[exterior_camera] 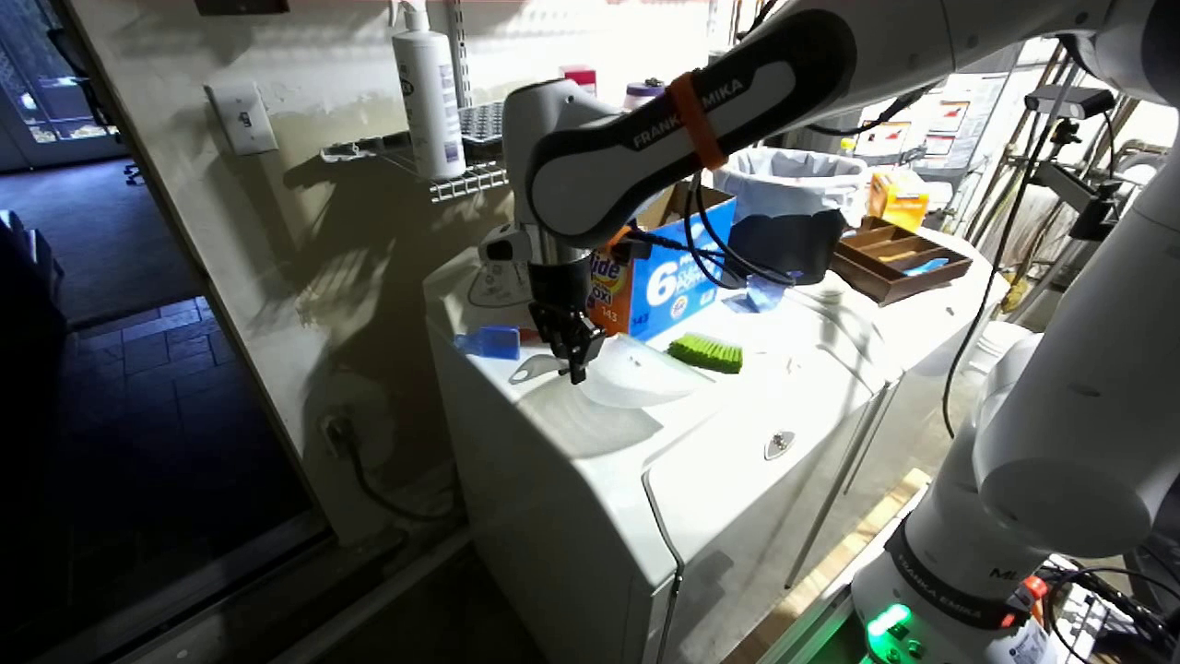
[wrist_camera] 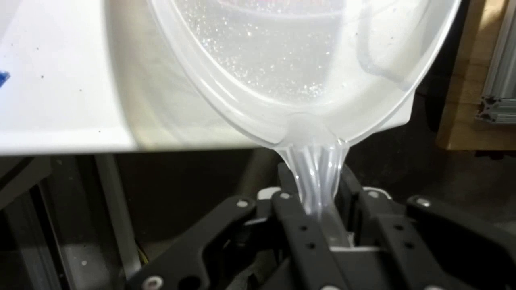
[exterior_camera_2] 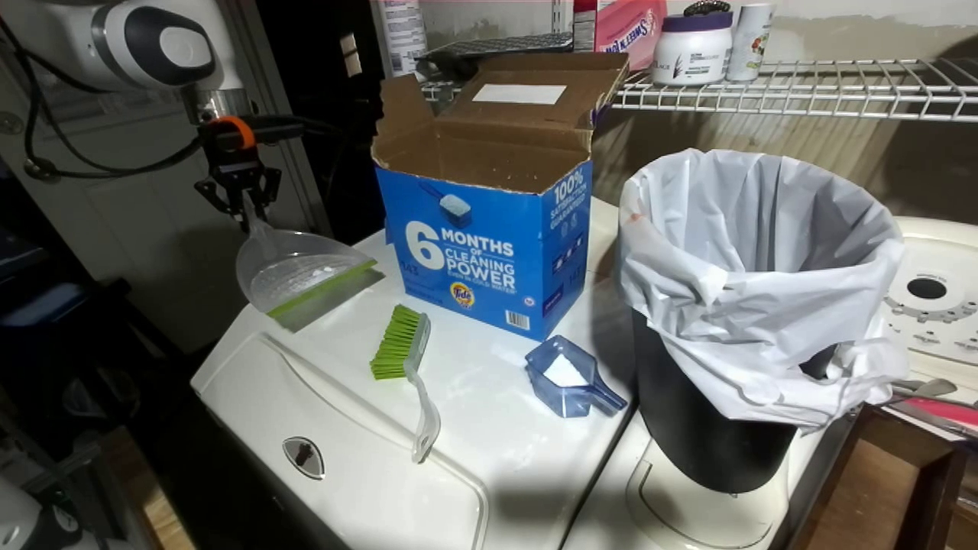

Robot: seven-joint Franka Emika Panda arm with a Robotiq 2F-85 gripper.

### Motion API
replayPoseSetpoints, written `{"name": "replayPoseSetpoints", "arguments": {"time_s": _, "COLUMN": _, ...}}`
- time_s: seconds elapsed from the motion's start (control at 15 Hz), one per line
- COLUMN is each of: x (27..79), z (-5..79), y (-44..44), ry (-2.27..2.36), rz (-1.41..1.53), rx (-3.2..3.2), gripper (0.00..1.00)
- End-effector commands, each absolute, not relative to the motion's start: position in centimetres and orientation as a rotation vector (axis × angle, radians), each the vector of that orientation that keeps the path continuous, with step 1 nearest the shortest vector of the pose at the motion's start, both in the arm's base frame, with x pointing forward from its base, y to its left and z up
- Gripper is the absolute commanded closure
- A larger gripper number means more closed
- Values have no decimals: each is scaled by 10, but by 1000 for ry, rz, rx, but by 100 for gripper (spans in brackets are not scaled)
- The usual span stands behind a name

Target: Pour the washing powder on the pan into the box

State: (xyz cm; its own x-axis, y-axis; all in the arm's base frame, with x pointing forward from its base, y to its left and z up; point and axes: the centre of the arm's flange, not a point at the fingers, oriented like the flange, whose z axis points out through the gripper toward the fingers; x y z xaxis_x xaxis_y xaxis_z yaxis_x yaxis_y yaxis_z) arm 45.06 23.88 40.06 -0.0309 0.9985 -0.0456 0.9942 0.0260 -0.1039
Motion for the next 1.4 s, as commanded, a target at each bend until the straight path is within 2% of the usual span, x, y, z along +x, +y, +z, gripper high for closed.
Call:
{"name": "replayPoseSetpoints", "arguments": {"time_s": 0.0, "x": 440, "z": 440, "y": 237, "ry": -2192, "rz": 304, "rx": -2267, "gripper": 93}}
{"name": "replayPoseSetpoints", "arguments": {"time_s": 0.47, "x": 429, "z": 490, "y": 226, "ry": -2144, "rz": 406, "rx": -2420, "gripper": 93}}
{"name": "replayPoseSetpoints", "arguments": {"time_s": 1.33, "x": 427, "z": 570, "y": 212, "ry": -2274, "rz": 179, "rx": -2478, "gripper": 93}}
